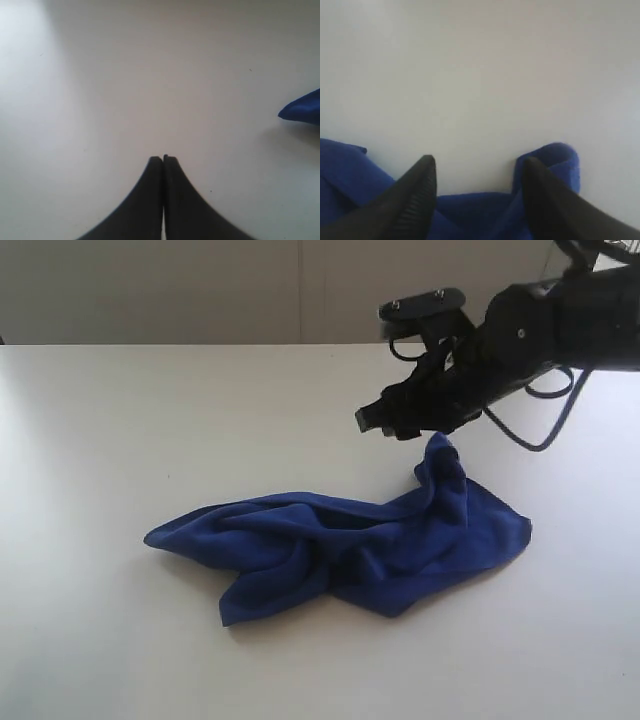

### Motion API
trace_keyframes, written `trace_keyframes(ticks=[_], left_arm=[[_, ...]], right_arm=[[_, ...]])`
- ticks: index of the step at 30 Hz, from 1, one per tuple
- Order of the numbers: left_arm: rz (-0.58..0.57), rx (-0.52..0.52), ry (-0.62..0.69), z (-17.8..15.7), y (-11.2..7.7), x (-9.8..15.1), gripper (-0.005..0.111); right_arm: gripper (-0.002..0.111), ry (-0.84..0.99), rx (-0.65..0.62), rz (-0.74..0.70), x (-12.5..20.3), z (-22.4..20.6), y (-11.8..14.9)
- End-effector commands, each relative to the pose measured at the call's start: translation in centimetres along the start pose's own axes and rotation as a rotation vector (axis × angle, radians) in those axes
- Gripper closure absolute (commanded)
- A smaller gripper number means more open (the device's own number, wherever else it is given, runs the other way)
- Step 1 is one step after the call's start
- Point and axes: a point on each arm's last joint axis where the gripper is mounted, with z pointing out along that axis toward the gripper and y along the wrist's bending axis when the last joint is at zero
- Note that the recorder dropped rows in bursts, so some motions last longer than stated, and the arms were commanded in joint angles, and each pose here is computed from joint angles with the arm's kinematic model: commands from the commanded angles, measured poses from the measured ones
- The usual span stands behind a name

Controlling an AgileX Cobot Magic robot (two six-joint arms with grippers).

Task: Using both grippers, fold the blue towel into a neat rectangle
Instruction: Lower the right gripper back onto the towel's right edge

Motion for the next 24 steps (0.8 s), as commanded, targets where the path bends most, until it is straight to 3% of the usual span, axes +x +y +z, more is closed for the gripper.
trace_keyframes(ticks=[1,5,11,19,24], left_arm=[[-0.004,-0.001,-0.001,0.0,0.0,0.1,0.107],[-0.004,-0.001,-0.001,0.0,0.0,0.1,0.107],[-0.004,-0.001,-0.001,0.0,0.0,0.1,0.107],[-0.004,-0.001,-0.001,0.0,0.0,0.1,0.107],[-0.004,-0.001,-0.001,0.0,0.0,0.1,0.107]], right_arm=[[0.058,-0.052,0.095,-0.280,-1.0,-3.2,-0.8],[0.059,0.092,0.205,-0.561,0.0,-3.2,-2.0],[0.059,0.228,0.205,-0.687,2.1,-0.1,-2.4],[0.059,0.295,0.227,-0.468,4.4,4.2,-4.6],[0.059,0.206,0.198,-0.432,4.2,5.7,-4.4]])
